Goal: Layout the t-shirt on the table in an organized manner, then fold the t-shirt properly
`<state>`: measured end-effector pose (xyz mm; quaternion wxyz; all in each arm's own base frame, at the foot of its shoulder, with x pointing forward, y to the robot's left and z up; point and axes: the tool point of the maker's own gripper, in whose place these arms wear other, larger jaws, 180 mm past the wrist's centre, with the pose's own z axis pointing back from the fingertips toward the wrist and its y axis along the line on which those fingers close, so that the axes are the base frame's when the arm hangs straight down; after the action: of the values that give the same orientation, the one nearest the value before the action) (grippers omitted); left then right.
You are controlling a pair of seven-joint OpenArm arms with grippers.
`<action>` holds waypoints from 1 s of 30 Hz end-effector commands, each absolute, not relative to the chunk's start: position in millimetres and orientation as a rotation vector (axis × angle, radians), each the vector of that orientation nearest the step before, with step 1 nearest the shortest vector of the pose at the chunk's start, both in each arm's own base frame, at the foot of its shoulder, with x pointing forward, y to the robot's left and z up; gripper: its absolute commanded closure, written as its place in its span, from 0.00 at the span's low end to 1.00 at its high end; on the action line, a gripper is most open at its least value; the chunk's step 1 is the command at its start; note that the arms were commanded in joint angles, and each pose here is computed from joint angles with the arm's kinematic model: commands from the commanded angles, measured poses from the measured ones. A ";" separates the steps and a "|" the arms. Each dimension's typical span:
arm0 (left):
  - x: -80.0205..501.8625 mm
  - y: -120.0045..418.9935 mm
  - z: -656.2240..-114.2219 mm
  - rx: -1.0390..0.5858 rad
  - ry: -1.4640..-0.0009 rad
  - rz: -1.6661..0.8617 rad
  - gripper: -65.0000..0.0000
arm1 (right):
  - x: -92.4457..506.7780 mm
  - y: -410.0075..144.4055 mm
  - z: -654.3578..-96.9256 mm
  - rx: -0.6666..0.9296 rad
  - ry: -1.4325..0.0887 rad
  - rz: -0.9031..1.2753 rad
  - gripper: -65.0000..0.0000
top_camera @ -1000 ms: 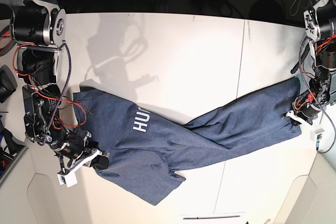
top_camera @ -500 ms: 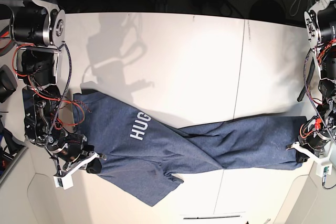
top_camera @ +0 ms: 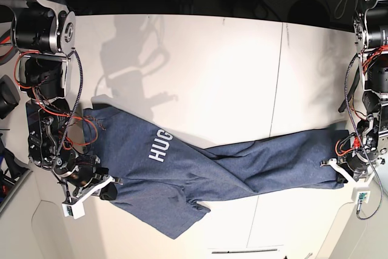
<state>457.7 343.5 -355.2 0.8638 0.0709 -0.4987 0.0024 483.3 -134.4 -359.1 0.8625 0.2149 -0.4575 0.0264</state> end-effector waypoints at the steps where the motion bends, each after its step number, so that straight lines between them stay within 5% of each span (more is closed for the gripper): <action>1: 469.7 354.3 -328.1 0.172 -1.113 0.009 0.88 | 499.8 -136.9 -330.1 0.460 -1.044 0.057 1.00; 11: 469.0 355.5 -329.1 0.192 -1.103 -0.010 0.88 | 499.8 -136.9 -330.1 0.460 -1.044 0.058 1.00; 15: 468.7 355.4 -329.7 0.191 -1.101 -0.010 0.73 | 499.8 -136.9 -330.1 0.460 -1.044 0.058 1.00; 18: 468.8 355.4 -329.5 0.191 -1.102 -0.009 0.73 | 499.8 -136.9 -330.1 0.460 -1.044 0.058 1.00; 21: 468.8 355.4 -329.5 0.191 -1.103 -0.009 0.78 | 499.8 -136.9 -330.1 0.460 -1.044 0.058 1.00; 24: 467.4 355.3 -331.5 0.190 -1.099 -0.009 0.98 | 499.8 -136.9 -330.1 0.460 -1.044 0.058 1.00; 30: 470.3 354.5 -324.9 0.191 -1.145 -0.014 1.00 | 500.3 -137.1 -329.3 0.461 -1.048 0.057 1.00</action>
<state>457.7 343.7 -353.8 0.8572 0.0792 -0.5088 -0.0085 483.4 -134.4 -359.0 0.8623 0.2150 -0.4577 0.0262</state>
